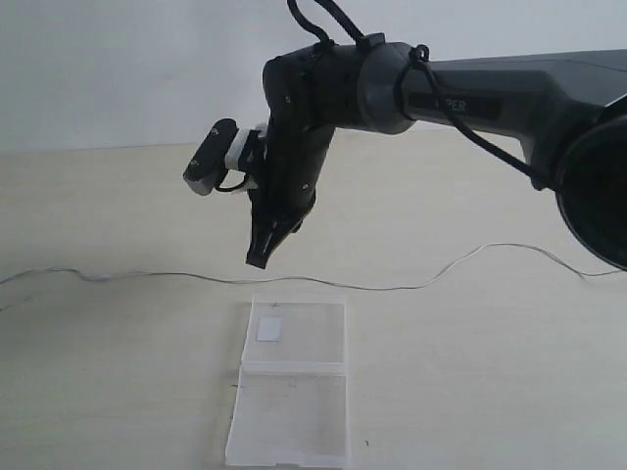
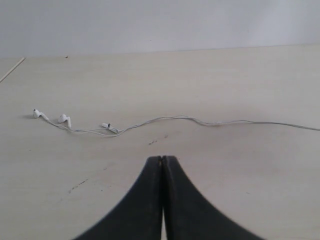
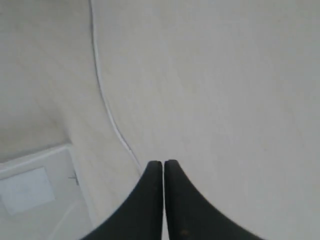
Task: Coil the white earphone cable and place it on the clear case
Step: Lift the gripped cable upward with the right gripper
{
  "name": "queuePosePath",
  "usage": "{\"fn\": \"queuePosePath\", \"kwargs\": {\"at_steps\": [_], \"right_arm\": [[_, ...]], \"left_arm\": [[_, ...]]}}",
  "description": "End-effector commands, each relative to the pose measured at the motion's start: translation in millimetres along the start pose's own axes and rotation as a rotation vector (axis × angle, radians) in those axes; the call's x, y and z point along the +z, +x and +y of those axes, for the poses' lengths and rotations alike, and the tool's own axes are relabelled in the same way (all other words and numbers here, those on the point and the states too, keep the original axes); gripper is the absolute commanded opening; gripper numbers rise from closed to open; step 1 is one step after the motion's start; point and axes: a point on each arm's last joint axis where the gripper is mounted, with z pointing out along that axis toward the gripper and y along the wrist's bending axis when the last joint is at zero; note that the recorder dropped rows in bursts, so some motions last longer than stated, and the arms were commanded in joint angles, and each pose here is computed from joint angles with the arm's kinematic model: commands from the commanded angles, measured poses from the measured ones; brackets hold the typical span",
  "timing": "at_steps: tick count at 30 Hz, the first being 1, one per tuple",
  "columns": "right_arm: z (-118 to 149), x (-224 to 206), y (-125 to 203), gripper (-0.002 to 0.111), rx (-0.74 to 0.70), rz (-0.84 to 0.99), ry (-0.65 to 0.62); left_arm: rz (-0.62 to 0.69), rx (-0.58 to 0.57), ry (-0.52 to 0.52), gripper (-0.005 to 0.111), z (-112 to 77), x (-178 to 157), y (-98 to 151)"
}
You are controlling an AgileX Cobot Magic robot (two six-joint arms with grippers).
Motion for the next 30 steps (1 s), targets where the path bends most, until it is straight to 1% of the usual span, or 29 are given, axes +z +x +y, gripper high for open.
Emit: {"fn": "queuePosePath", "kwargs": {"at_steps": [1,3,5,6,21,23,24,26,29,30], "right_arm": [[8.4,18.4,-5.2,0.026,0.033,-0.075,-0.085],[10.0,27.3,-3.9,0.040,0.040,-0.069,-0.096],[11.6,36.0,-1.8,0.047,0.068,-0.056,-0.107],[12.4,39.9,-0.7,0.049,0.080,-0.048,-0.111],[16.5,67.4,3.4,0.048,0.135,-0.046,-0.126],[16.9,69.3,4.0,0.044,0.155,-0.041,-0.128],[16.9,69.3,4.0,0.040,0.155,-0.041,-0.128],[16.8,69.3,4.3,0.027,0.152,-0.038,-0.127],[16.4,69.4,6.3,0.002,0.130,-0.017,-0.120],[15.2,69.6,8.0,0.000,0.108,-0.001,-0.106]], "left_arm": [[-0.011,-0.004,-0.001,0.000,0.0,-0.3,-0.5],[-0.011,-0.004,-0.001,0.000,0.0,-0.3,-0.5],[-0.011,-0.004,-0.001,0.000,0.0,-0.3,-0.5],[-0.011,-0.004,-0.001,0.000,0.0,-0.3,-0.5],[-0.011,-0.004,-0.001,0.000,0.0,-0.3,-0.5],[-0.011,-0.004,-0.001,0.000,0.0,-0.3,-0.5],[-0.011,-0.004,-0.001,0.000,0.0,-0.3,-0.5],[-0.011,-0.004,-0.001,0.000,0.0,-0.3,-0.5],[-0.011,-0.004,-0.001,0.000,0.0,-0.3,-0.5],[-0.011,-0.004,-0.001,0.000,0.0,-0.3,-0.5]]}}
